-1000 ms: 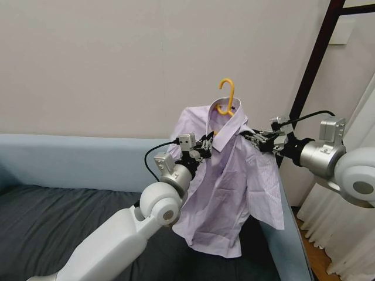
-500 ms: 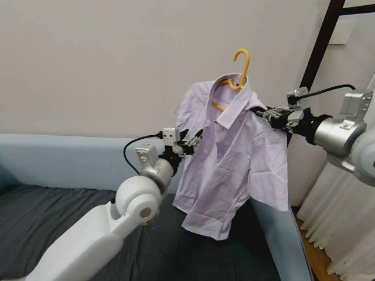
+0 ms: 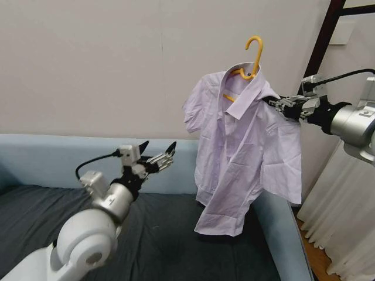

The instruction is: Pick up the clothes from the sofa and hang them on the clothes hanger.

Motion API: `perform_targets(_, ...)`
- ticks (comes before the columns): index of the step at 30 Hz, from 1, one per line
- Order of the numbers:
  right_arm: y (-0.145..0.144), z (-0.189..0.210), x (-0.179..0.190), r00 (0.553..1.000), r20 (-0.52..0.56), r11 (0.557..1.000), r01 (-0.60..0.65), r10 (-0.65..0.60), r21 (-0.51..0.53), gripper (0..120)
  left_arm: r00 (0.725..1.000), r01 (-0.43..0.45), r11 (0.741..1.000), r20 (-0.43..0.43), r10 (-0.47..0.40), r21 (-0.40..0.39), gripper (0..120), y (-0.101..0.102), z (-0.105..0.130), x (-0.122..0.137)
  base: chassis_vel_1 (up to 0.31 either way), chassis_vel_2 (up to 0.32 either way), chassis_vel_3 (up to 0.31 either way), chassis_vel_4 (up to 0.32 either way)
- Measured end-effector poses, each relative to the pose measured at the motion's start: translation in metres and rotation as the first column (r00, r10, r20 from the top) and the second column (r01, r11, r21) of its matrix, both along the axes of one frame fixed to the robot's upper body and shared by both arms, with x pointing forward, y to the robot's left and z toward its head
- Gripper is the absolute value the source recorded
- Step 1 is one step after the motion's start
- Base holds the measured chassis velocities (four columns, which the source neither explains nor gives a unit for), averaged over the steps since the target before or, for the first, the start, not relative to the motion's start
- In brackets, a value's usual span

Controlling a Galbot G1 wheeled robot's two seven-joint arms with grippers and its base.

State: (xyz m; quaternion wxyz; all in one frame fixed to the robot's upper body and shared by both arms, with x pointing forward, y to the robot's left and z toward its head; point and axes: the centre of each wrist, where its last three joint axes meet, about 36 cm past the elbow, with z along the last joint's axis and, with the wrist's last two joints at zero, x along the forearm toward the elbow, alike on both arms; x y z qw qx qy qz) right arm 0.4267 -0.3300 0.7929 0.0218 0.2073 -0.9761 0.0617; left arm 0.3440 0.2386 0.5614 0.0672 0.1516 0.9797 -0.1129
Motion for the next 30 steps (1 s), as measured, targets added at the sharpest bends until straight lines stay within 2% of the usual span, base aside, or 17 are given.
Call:
perform_targets(1,0.000,0.000,0.000,1.000,0.000,1.000,0.000,0.000,0.000,7,1.000,0.000,1.000,0.000,0.000,0.000,100,0.000,0.000,0.000,0.000,0.000,0.000,0.000)
perform_targets(4,-0.002,0.003,-0.009,0.999,-0.009,0.999,0.032,-0.032,-0.022,7,0.994,-0.108,0.994,0.020,0.108,0.019,100,0.016,-0.035,-0.017,0.000,0.000,0.000,0.000)
perform_targets(6,-0.003,0.002,-0.011,0.999,-0.014,0.999,0.041,-0.042,-0.032,7,0.985,-0.166,0.985,0.044,0.165,0.038,100,0.023,-0.050,-0.025,0.000,0.000,0.000,0.000)
perform_targets(7,-0.003,0.002,-0.011,0.999,-0.014,0.999,0.041,-0.042,-0.032,7,0.985,-0.166,0.985,0.044,0.165,0.038,100,0.023,-0.050,-0.025,0.000,0.000,0.000,0.000)
perform_targets(9,-0.001,-0.002,-0.014,0.999,-0.021,0.998,0.041,-0.042,-0.039,7,0.971,-0.232,0.971,0.067,0.229,0.056,100,0.033,-0.072,-0.041,0.000,0.000,0.000,0.000)
perform_targets(11,0.001,-0.004,-0.014,0.999,-0.022,0.998,0.046,-0.047,-0.043,7,0.965,-0.259,0.962,0.071,0.253,0.083,100,0.040,-0.088,-0.056,0.000,0.000,0.000,0.000)
perform_targets(13,0.001,-0.005,-0.014,0.999,-0.021,0.998,0.047,-0.048,-0.044,7,0.963,-0.265,0.960,0.072,0.259,0.090,100,0.041,-0.092,-0.061,0.000,0.000,0.000,0.000)
perform_targets(16,0.007,-0.009,-0.016,0.997,-0.018,0.996,0.072,-0.073,-0.062,7,0.947,-0.317,0.942,0.087,0.309,0.113,100,0.044,-0.119,-0.088,0.000,0.000,0.000,0.000)
perform_targets(22,0.013,-0.007,-0.021,0.993,-0.027,0.989,0.116,-0.119,-0.087,7,0.934,-0.354,0.932,0.077,0.348,0.081,100,0.037,-0.134,-0.106,0.000,0.000,0.000,0.000)
perform_targets(24,0.018,-0.005,-0.022,0.983,-0.032,0.978,0.175,-0.180,-0.112,7,0.932,-0.359,0.931,0.075,0.353,0.072,100,0.031,-0.141,-0.113,0.000,0.000,0.000,0.000)
perform_targets(30,0.014,-0.003,-0.007,0.965,-0.034,0.961,0.256,-0.261,-0.100,7,0.933,-0.357,0.932,0.075,0.352,0.070,100,0.030,-0.142,-0.112,0.000,0.000,0.000,0.000)
